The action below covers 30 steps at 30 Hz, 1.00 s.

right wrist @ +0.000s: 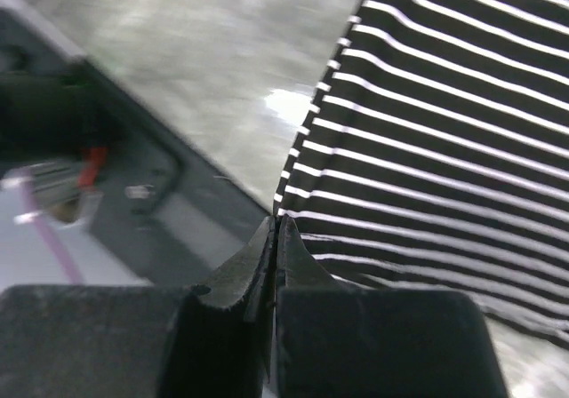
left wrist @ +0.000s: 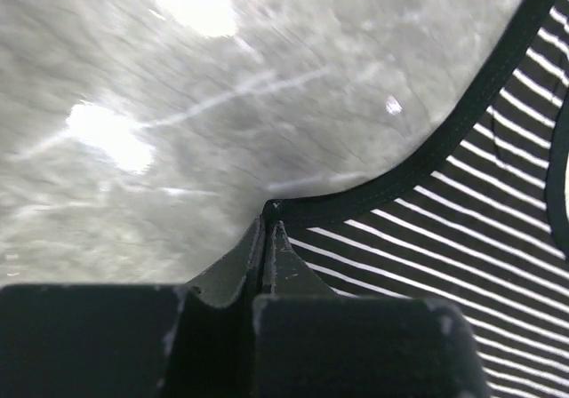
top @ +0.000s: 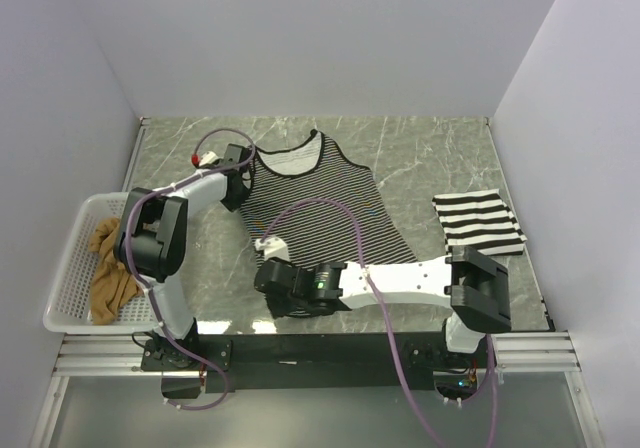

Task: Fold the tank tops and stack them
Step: Fold the tank top

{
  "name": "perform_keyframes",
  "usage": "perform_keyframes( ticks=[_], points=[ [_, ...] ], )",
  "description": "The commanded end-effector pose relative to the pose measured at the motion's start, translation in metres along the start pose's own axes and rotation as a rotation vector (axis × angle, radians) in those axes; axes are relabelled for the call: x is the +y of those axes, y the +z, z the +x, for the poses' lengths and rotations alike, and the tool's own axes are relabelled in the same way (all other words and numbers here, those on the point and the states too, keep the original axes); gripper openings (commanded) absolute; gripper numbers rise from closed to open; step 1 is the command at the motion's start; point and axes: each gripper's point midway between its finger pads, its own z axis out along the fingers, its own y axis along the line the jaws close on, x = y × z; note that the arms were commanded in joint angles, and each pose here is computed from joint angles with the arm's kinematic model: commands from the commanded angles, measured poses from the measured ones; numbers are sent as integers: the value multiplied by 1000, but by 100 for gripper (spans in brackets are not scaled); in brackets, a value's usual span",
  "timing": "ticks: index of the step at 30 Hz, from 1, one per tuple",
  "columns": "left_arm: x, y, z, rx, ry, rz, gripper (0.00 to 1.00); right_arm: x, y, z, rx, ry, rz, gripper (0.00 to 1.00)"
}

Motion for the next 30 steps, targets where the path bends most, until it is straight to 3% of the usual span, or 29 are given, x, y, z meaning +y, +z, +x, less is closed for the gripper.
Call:
perform_keyframes(
  ticks=[1, 6, 12, 22, 30],
  points=[
    [1, -26, -44, -102, -4, -20, 1, 55, -7, -19, -15, 4, -171, 0],
    [-4, -37, -59, -131, 13, -18, 1, 53, -12, -28, -42, 18, -172, 0],
    [-39, -50, -55, -119, 41, 55, 0, 7, -19, -28, -74, 113, -133, 0],
    [-105, -54, -10, -82, 145, 110, 1, -77, -20, 12, -94, 252, -5, 0],
    [-146, -61, 20, -72, 189, 152, 1, -106, -27, 27, -129, 326, 50, 0]
  ],
)
